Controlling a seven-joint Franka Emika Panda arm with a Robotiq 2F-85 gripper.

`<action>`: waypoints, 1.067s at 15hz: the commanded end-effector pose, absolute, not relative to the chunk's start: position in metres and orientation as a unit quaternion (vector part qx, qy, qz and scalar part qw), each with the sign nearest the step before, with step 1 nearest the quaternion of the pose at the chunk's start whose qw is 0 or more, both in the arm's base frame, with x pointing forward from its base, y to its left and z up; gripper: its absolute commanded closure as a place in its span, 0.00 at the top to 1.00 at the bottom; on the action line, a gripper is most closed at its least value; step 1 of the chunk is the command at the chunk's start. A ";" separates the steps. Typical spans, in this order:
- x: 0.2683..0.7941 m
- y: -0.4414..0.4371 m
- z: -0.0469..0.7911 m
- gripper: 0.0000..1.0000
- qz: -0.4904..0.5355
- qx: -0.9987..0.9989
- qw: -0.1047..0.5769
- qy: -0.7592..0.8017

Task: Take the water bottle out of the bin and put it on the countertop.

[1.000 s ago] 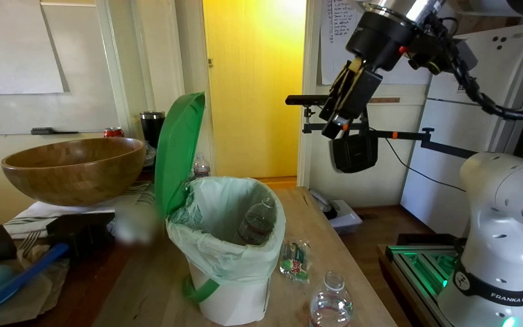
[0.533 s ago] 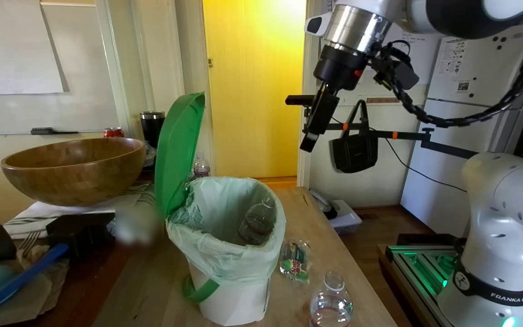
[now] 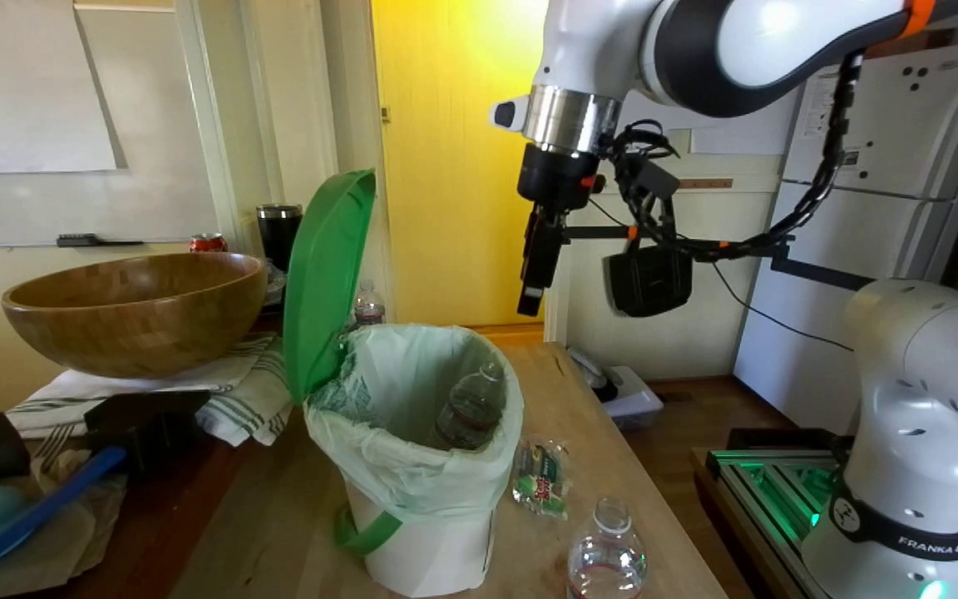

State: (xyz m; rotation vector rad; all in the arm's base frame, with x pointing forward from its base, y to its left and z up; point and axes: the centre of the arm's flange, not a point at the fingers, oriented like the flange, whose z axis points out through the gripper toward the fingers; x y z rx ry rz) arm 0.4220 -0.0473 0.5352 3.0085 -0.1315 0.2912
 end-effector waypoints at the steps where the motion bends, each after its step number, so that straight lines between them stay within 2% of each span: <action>1: 0.447 -0.049 0.523 1.00 0.082 0.996 0.043 -0.012; 16: 0.478 -0.035 0.477 1.00 0.062 0.997 0.024 0.047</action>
